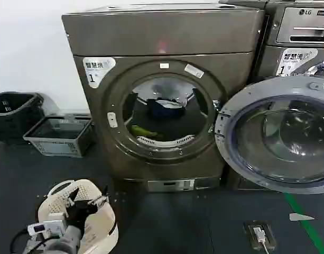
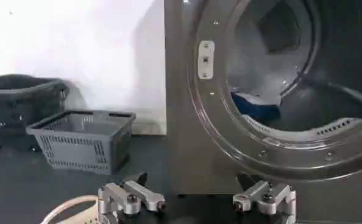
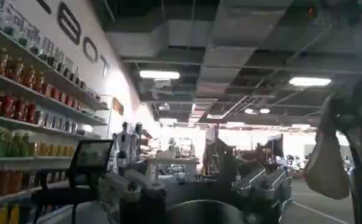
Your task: Grasp the clothes from the dryer.
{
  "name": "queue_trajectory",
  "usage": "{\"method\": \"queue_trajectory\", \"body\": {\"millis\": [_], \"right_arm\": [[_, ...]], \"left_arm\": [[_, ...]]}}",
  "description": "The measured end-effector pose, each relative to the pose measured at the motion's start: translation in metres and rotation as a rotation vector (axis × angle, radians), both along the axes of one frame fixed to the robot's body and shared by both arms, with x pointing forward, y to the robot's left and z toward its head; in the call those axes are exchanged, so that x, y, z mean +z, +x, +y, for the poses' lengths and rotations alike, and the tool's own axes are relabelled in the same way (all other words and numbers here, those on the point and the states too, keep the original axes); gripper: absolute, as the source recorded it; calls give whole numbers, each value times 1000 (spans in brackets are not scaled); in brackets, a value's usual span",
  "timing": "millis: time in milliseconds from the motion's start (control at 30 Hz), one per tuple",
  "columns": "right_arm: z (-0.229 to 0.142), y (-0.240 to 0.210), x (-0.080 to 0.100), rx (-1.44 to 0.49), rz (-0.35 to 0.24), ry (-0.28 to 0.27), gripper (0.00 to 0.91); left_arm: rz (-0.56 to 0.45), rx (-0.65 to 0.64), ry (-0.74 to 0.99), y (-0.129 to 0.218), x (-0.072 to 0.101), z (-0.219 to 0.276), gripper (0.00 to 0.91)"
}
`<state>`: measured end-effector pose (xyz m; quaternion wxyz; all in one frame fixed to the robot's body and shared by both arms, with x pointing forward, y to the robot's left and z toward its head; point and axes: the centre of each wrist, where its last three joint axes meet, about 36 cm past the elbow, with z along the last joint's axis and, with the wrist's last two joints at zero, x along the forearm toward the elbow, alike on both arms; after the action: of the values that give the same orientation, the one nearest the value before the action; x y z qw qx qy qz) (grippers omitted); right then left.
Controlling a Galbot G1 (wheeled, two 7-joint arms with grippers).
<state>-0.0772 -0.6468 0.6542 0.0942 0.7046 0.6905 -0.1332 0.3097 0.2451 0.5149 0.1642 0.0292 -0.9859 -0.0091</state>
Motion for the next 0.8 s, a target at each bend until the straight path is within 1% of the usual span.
{"method": "queue_trajectory", "body": {"millis": [267,800], "right_arm": [[-4,4,-6,8,-3,-60,907],[-6,11,-11,25,-31,-84,907]], "left_arm": [[6,1,1,2,-2,0,907],[10,-3,-1,3,-4,-3,907]]}}
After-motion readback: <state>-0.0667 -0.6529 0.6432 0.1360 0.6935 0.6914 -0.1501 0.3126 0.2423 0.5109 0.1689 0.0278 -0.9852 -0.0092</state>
